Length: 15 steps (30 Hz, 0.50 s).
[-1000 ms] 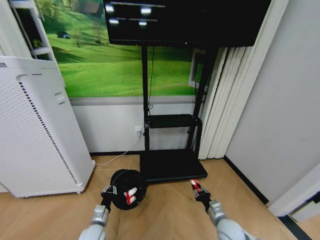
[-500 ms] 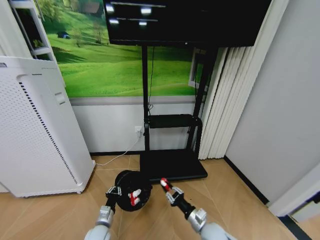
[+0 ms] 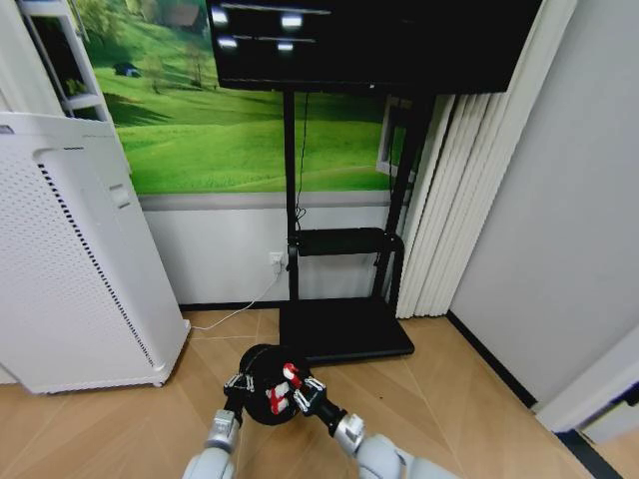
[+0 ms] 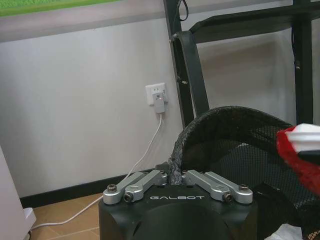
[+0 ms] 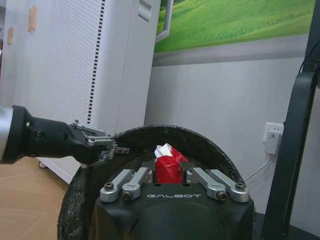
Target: Pick up the trash bin and place the garbage on the floor into it.
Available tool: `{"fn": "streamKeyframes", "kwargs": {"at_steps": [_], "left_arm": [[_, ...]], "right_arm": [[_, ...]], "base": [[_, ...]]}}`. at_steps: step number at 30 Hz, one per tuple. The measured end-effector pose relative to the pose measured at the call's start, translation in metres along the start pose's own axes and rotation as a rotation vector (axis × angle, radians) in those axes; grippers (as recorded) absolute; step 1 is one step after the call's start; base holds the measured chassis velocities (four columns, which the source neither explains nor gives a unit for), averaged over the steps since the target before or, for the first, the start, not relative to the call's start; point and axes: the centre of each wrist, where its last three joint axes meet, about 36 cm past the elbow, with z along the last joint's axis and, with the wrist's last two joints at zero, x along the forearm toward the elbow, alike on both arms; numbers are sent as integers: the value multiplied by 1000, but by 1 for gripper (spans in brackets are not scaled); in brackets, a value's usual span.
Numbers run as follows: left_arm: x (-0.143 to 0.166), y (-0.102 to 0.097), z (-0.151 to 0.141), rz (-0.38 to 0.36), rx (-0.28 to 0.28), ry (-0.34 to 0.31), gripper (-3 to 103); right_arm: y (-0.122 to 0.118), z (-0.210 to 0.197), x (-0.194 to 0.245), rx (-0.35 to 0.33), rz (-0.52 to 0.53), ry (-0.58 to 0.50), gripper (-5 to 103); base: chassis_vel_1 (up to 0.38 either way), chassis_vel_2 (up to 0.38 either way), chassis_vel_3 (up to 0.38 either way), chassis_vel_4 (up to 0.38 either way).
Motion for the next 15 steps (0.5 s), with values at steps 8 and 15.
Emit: {"fn": "streamKeyframes", "kwargs": {"at_steps": [8, 15], "left_arm": [[-2, 1, 0, -1, 2, 0, 4], [-4, -2, 1, 1, 8, 0, 4]], "right_arm": [[5, 4, -2, -5, -1, 36, 33], [2, 5, 0, 0, 5, 46, 61]], "base": [[0, 0, 0, 0], [0, 0, 0, 0]]}}
